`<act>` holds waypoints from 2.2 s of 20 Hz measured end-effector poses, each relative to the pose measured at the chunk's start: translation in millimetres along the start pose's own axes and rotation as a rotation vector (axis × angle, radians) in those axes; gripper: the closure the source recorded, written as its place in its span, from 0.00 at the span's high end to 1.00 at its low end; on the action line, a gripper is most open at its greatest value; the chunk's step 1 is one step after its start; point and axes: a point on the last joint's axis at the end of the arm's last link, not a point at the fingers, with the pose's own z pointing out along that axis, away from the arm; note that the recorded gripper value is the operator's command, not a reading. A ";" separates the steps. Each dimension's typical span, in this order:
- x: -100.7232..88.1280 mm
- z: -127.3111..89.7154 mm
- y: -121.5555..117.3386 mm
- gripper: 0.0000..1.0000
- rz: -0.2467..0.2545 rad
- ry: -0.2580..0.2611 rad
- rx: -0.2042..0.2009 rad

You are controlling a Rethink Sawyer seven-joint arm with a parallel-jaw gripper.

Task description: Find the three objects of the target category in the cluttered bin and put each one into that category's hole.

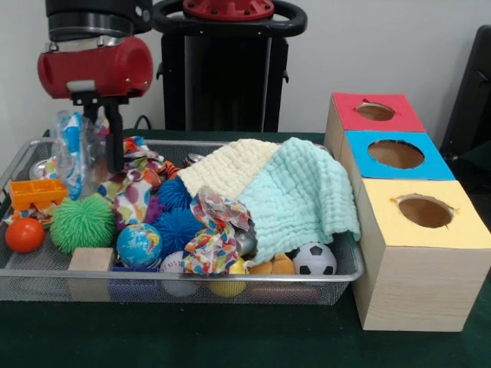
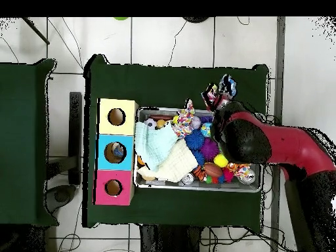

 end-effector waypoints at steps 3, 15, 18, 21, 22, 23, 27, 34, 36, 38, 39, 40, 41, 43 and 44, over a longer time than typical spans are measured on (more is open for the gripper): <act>6.5 -0.5 19.5 0.00 0.001 0.016 -0.007; 113.0 8.5 45.1 0.00 0.149 0.349 0.095; 132.1 9.8 41.7 0.00 0.179 0.401 0.120; 153.2 12.4 35.2 0.00 0.219 0.458 0.151; 161.3 13.7 31.7 0.00 0.235 0.479 0.164; 167.3 14.8 28.6 0.00 0.250 0.497 0.174; 185.3 21.7 14.3 0.00 0.300 0.547 0.210; 202.6 29.5 0.6 1.00 0.320 0.569 0.250; 202.6 30.1 0.6 1.00 0.319 0.563 0.250; 200.9 32.7 1.8 1.00 0.316 0.531 0.243; 197.1 36.5 5.1 1.00 0.308 0.479 0.229; 194.4 38.7 7.5 1.00 0.303 0.448 0.220; 193.0 39.9 9.1 1.00 0.299 0.430 0.216; 187.8 44.1 15.4 1.00 0.283 0.356 0.199; 186.6 45.1 17.9 1.00 0.277 0.333 0.194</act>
